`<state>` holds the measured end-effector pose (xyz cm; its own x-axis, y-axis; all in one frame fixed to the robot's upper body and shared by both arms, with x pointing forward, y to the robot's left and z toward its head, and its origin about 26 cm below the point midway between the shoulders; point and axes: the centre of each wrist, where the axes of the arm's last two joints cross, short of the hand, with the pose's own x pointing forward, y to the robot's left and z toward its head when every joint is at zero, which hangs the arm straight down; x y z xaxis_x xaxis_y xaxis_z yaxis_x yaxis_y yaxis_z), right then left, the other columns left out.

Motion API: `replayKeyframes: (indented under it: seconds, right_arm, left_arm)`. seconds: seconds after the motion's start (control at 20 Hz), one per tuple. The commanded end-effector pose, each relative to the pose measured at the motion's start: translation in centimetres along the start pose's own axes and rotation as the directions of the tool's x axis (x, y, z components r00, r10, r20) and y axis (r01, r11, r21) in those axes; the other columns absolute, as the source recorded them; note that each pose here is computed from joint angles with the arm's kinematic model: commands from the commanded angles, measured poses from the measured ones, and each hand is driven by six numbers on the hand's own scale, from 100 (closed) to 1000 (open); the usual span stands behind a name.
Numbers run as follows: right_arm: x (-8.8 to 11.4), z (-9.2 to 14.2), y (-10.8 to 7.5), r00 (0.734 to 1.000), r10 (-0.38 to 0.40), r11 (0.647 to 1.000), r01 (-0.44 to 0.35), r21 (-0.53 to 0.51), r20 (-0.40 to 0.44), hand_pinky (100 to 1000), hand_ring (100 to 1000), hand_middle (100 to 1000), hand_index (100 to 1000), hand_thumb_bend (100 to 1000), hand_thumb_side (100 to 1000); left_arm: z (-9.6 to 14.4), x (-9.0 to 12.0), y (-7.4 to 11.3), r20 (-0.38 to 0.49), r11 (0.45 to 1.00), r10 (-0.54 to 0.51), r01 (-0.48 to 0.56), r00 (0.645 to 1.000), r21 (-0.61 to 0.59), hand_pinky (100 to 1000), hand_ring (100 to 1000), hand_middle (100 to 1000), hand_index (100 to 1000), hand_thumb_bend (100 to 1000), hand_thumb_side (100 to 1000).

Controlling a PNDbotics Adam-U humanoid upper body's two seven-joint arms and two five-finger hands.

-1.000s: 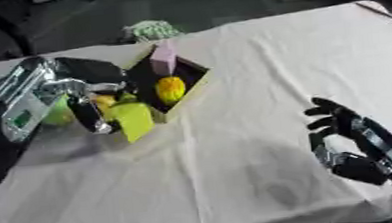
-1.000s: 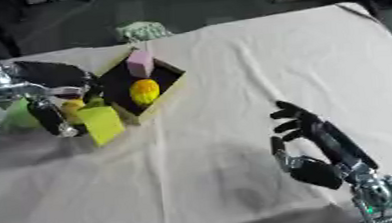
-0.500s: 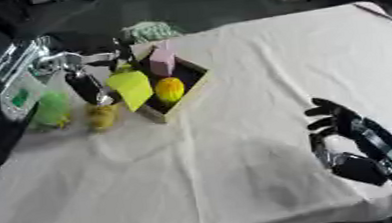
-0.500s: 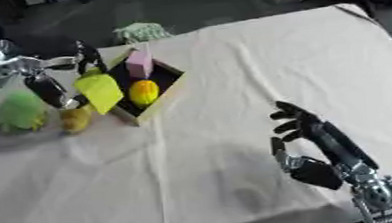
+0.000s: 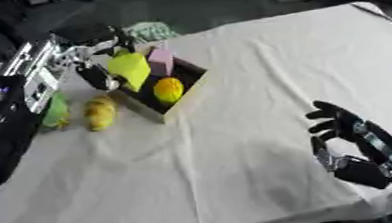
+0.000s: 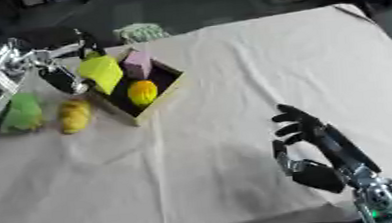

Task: Pick up objects on the table and place them in the box.

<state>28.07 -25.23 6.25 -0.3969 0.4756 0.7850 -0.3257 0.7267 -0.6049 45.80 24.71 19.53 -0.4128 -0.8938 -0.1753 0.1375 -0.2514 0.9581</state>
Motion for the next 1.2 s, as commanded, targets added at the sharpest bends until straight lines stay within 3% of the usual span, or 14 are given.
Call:
replayKeyframes:
  seconds: [0.05, 0.5, 0.85, 1.2]
  right_arm:
    - [0.4, -0.3, -0.5, 1.0, 0.01, 1.0, -0.01, 0.0, 0.019, 704, 769, 833, 1000, 100, 291]
    - [0.6, -0.5, -0.6, 1.0, 0.009, 1.0, -0.009, 0.003, 0.028, 705, 769, 832, 1000, 100, 287]
    - [0.6, -0.5, -0.6, 1.0, 0.009, 1.0, -0.009, 0.005, 0.03, 705, 768, 832, 1000, 100, 286]
    - [0.5, -0.5, -0.6, 1.0, 0.008, 1.0, -0.009, 0.004, 0.027, 705, 768, 832, 1000, 100, 285]
  left_arm:
    - [-0.1, -1.0, 0.3, -0.057, 0.998, -0.023, 0.026, 0.998, 0.05, 785, 675, 658, 776, 226, 153]
    - [-0.8, -2.0, -2.1, -0.152, 0.991, 0.002, 0.018, 0.988, 0.13, 773, 675, 663, 783, 274, 158]
    - [-1.1, -2.4, -3.6, -0.159, 0.975, -0.004, 0.039, 0.987, 0.218, 778, 697, 695, 806, 318, 181]
    - [-1.1, -2.3, -3.7, -0.128, 0.98, -0.045, 0.069, 0.991, 0.189, 811, 749, 766, 878, 476, 240]
